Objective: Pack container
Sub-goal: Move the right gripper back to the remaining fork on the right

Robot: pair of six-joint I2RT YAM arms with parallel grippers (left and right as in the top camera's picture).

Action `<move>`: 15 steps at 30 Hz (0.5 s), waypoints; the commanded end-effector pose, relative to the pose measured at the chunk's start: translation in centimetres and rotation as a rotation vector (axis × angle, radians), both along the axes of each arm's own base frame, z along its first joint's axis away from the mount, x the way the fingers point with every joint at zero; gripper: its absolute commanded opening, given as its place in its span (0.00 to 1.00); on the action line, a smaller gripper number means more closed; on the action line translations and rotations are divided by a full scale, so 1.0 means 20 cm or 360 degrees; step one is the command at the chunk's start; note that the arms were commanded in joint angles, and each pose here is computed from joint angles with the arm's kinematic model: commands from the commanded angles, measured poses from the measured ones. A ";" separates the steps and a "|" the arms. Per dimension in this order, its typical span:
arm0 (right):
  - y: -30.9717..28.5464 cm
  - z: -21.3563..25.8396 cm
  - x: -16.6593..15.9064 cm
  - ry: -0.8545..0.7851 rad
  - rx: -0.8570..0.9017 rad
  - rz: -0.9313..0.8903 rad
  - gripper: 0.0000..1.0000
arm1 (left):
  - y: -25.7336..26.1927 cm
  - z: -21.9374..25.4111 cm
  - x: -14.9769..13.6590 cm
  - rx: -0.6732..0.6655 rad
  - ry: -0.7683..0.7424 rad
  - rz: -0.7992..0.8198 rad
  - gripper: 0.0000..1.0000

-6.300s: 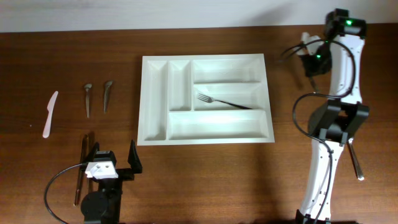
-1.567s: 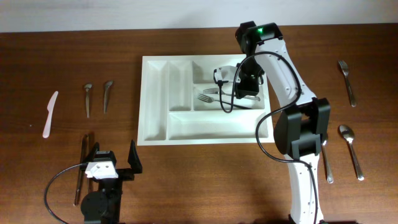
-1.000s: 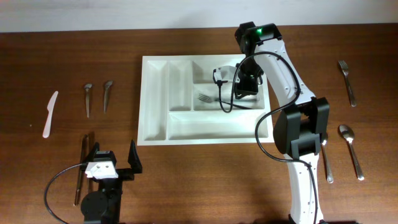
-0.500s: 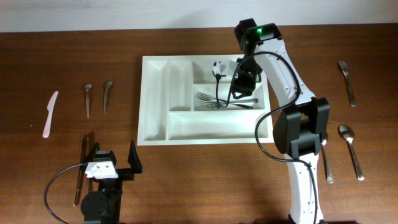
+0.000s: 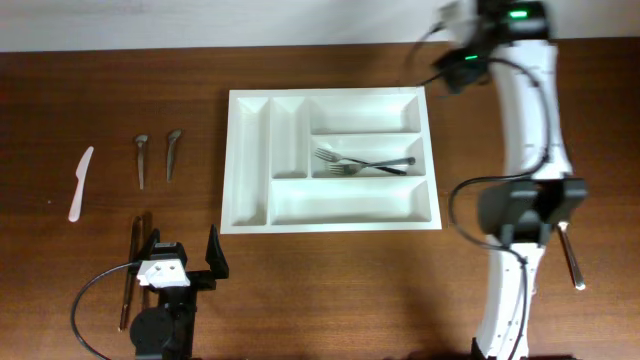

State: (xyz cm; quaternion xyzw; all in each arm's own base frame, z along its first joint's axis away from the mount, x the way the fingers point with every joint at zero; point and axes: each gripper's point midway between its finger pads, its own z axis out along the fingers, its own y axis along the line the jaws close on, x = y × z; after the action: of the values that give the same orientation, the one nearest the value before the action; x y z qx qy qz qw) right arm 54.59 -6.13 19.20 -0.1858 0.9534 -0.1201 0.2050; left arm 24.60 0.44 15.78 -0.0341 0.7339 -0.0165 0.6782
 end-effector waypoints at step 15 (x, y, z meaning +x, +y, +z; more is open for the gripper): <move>-0.78 -0.06 -0.05 -0.0181 0.0145 -0.0599 0.99 | 0.00 -0.01 0.00 0.0013 0.0000 -0.0007 0.99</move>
State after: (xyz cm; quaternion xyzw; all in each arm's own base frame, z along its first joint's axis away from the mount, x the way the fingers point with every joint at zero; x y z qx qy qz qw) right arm 54.28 -19.79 20.02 -0.0065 0.9561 -0.1506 0.2515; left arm 24.60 0.44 15.78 -0.0341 0.7339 -0.0165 0.6782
